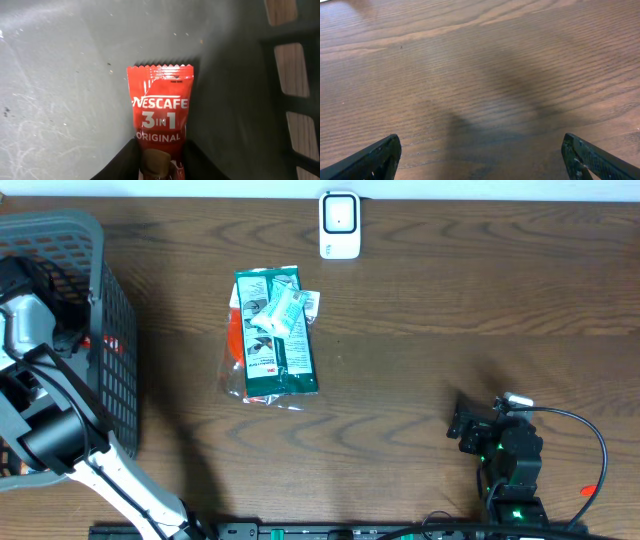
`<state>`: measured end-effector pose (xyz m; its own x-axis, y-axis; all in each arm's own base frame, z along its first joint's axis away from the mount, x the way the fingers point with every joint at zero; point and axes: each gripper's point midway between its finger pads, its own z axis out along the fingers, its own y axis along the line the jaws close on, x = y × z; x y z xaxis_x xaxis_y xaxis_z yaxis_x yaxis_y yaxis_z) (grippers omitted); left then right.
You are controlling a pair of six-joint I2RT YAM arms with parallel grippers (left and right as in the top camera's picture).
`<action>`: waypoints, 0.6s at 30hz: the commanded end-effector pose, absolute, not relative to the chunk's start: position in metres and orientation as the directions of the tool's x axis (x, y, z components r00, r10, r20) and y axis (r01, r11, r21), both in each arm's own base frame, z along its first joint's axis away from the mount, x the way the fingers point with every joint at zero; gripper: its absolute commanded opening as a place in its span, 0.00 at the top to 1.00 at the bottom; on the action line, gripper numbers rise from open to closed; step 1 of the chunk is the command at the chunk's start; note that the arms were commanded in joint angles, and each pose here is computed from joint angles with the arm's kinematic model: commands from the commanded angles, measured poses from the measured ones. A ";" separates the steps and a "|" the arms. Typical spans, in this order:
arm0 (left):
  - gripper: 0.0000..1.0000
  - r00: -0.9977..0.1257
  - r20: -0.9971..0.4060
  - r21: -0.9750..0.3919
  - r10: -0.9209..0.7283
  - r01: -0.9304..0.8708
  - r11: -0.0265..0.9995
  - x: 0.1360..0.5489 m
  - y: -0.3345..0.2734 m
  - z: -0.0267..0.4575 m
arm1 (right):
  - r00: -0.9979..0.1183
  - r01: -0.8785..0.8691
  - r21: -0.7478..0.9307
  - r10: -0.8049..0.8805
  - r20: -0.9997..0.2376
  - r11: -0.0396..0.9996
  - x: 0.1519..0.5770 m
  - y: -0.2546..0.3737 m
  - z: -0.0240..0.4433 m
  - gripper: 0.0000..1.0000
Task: Scan the item barcode
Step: 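Lift the Nescafe stick out of the basket toward the table center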
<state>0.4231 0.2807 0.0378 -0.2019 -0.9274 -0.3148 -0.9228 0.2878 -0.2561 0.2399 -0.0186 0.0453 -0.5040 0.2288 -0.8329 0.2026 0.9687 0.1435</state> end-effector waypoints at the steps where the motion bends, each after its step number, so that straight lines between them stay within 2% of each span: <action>1: 0.78 -0.237 -0.241 -0.234 -0.941 -0.927 0.294 0.420 0.266 0.007 | -0.500 0.225 0.140 0.238 -0.833 0.964 0.239 -0.022 0.045 0.01; 4: 0.92 -0.239 -0.236 -0.230 -0.942 -0.928 0.293 0.418 0.265 0.006 | -0.500 0.225 0.140 0.238 -0.833 0.964 0.239 -0.022 0.045 0.01; 18: 0.93 -0.240 -0.230 -0.230 -0.943 -0.928 0.293 0.417 0.263 0.010 | -0.500 0.224 0.140 0.238 -0.833 0.964 0.239 -0.022 0.045 0.01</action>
